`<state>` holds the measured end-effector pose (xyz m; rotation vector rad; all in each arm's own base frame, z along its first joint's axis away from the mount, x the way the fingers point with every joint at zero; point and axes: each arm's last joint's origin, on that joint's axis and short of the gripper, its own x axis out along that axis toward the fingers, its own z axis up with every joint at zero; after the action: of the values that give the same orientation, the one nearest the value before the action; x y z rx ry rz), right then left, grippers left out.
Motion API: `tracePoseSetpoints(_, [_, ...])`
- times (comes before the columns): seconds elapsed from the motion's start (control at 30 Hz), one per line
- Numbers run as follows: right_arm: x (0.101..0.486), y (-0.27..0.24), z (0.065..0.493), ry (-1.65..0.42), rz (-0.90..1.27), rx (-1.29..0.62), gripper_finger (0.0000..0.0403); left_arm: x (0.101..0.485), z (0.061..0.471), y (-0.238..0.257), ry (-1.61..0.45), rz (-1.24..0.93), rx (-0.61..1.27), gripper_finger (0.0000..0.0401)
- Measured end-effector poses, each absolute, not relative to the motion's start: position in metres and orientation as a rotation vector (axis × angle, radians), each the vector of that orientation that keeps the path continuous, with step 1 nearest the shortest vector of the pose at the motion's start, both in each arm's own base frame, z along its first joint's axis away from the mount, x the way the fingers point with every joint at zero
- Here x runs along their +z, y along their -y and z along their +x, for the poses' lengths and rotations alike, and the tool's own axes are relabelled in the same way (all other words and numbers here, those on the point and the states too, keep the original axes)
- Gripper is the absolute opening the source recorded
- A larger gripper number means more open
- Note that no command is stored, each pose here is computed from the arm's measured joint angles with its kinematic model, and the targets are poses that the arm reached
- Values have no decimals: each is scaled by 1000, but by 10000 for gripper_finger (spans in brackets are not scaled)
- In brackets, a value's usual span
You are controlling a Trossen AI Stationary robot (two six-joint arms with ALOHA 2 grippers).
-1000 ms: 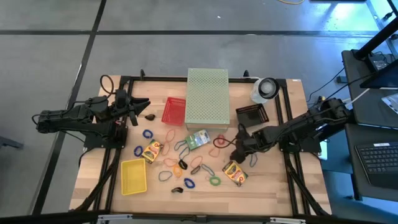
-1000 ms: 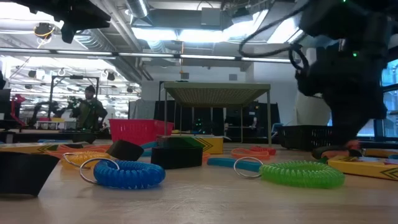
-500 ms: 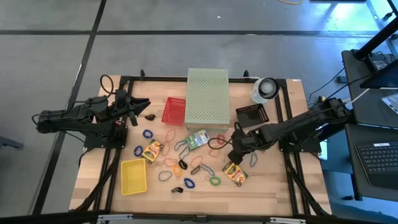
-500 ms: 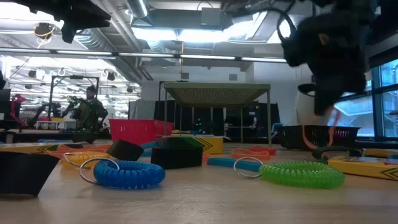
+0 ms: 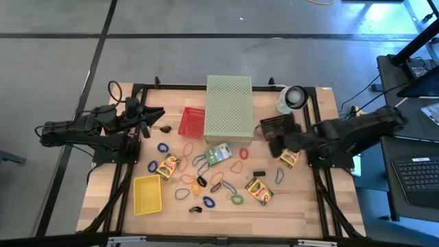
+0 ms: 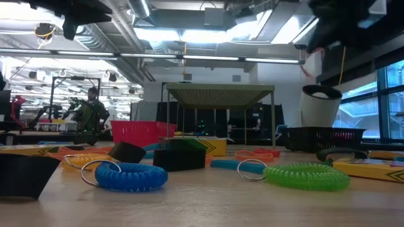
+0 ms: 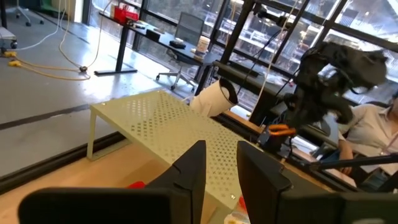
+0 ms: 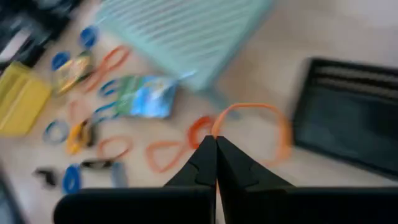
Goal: Pick & Place Office Desk Supplies
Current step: Put the orange rubber band into the black bin
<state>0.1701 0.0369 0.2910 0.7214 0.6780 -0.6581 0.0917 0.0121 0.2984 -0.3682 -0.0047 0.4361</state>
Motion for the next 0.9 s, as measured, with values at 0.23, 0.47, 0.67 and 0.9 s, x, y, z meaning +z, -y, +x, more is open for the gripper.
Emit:
tracePoseSetpoints(0.23, [292,-13,149,-742,679,-788,0,299,92,-12,8,-373,436,84])
tracePoseSetpoints(0.47, [284,7,158,-840,633,-832,0,299,92,-12,8,-374,437,82])
tracePoseSetpoints(0.67, [272,24,172,-960,587,-851,0,299,92,-12,8,-374,437,82])
tracePoseSetpoints(0.9, [254,43,190,-1078,542,-851,0,299,92,-12,7,-373,437,82])
